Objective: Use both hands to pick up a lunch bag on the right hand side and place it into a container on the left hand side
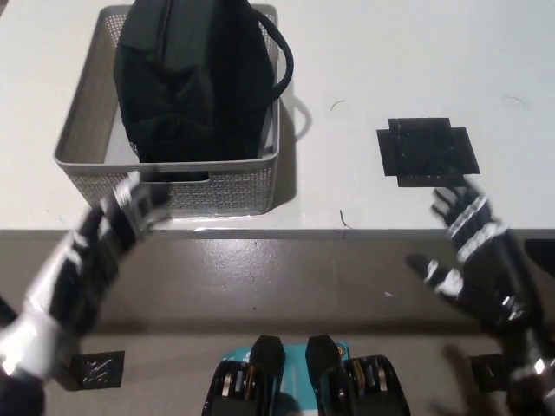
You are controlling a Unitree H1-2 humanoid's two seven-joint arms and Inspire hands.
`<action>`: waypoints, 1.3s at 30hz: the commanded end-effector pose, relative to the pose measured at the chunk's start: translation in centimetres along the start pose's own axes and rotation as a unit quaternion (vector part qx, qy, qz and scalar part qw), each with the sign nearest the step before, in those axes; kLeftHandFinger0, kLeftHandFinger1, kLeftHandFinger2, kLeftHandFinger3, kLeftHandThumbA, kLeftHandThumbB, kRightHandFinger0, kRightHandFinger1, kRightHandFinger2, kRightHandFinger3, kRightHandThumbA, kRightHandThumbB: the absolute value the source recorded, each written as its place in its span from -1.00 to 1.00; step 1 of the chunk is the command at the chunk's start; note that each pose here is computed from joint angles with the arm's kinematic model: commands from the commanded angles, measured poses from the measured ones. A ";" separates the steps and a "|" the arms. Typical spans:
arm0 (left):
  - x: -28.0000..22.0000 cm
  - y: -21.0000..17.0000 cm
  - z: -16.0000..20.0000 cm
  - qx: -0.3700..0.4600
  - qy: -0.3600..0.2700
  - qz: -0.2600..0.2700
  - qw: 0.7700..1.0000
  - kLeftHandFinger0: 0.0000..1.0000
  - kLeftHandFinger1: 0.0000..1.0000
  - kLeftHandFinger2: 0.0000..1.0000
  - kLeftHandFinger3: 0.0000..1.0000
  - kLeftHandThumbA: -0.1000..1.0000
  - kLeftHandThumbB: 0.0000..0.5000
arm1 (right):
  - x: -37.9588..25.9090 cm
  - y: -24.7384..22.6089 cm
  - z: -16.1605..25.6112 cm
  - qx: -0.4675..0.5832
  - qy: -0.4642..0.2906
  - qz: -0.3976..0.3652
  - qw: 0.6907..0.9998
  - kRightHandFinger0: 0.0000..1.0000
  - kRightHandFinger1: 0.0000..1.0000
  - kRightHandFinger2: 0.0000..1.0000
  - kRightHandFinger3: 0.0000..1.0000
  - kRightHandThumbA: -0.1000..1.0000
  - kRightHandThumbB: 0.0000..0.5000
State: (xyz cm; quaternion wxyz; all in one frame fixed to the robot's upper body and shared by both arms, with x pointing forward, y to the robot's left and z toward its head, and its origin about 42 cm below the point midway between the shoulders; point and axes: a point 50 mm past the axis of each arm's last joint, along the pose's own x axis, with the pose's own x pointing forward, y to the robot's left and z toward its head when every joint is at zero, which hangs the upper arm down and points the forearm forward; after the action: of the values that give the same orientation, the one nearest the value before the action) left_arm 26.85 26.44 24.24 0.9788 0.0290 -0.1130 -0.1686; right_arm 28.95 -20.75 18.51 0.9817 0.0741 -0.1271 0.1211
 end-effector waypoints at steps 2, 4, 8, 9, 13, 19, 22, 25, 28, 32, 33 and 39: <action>-4.8 -3.5 -3.9 -0.018 -0.057 0.034 0.998 1.00 1.00 1.00 1.00 1.00 -0.06 | -4.3 3.2 -1.2 0.001 -0.057 0.012 0.998 1.00 1.00 1.00 1.00 1.00 0.04; -6.0 -4.1 -6.2 -0.022 -0.034 0.034 0.999 1.00 1.00 1.00 1.00 1.00 -0.08 | -5.8 3.6 -2.9 0.015 -0.028 0.001 0.999 1.00 1.00 1.00 1.00 1.00 0.07; -7.9 -4.5 -10.0 0.007 0.005 0.039 0.999 1.00 1.00 1.00 1.00 1.00 -0.26 | -8.0 4.1 -7.0 0.039 0.017 -0.020 0.999 1.00 1.00 1.00 1.00 1.00 0.21; -8.3 -4.6 -10.9 0.013 0.017 0.044 0.999 1.00 1.00 1.00 1.00 1.00 -0.24 | -8.5 4.3 -8.0 0.045 0.029 -0.028 0.998 1.00 1.00 1.00 1.00 1.00 0.10; -9.2 -4.4 -13.4 0.024 0.047 0.057 0.997 1.00 1.00 1.00 1.00 1.00 -0.31 | -9.8 4.6 -10.3 0.051 0.052 -0.034 0.997 1.00 1.00 1.00 1.00 1.00 -0.17; -10.1 -3.7 -16.6 0.024 0.084 0.079 0.993 1.00 1.00 1.00 1.00 1.00 -0.23 | -9.7 3.9 -12.2 0.046 0.078 -0.049 0.995 1.00 1.00 1.00 1.00 1.00 -0.11; -9.9 -3.2 -17.1 0.024 0.089 0.087 0.992 1.00 1.00 1.00 1.00 1.00 -0.17 | -9.1 3.4 -12.6 0.048 0.081 -0.054 0.994 1.00 1.00 1.00 1.00 1.00 -0.10; -10.2 -3.0 -18.0 0.018 0.108 0.092 0.990 1.00 1.00 1.00 1.00 1.00 -0.09 | -8.9 2.9 -13.0 0.042 0.096 -0.065 0.992 1.00 1.00 1.00 1.00 1.00 -0.04; -9.6 -2.5 -18.7 0.014 0.112 0.094 0.989 1.00 1.00 1.00 1.00 1.00 -0.11 | -7.7 2.5 -13.2 0.041 0.088 -0.069 0.993 1.00 1.00 1.00 1.00 1.00 -0.12; -8.8 -2.0 -18.6 -0.009 0.103 0.106 0.989 1.00 1.00 1.00 1.00 1.00 -0.23 | -6.0 2.4 -13.2 0.047 0.083 -0.065 0.993 1.00 1.00 1.00 1.00 1.00 -0.08; -8.7 -1.8 -18.6 -0.012 0.102 0.109 0.989 1.00 1.00 1.00 1.00 1.00 -0.26 | -5.6 2.4 -13.2 0.043 0.082 -0.063 0.994 1.00 1.00 1.00 1.00 1.00 0.01; -8.7 -1.5 -18.5 -0.014 0.105 0.115 0.988 1.00 1.00 1.00 1.00 1.00 -0.16 | -4.8 3.0 -13.1 0.030 0.072 -0.049 0.996 1.00 1.00 1.00 1.00 1.00 0.01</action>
State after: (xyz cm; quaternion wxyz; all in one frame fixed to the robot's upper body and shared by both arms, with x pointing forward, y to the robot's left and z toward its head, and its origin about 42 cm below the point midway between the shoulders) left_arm 22.37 28.14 3.35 0.9967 0.0180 0.0410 -0.0678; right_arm 26.19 -17.30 3.83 0.9909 0.1092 0.0108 0.0775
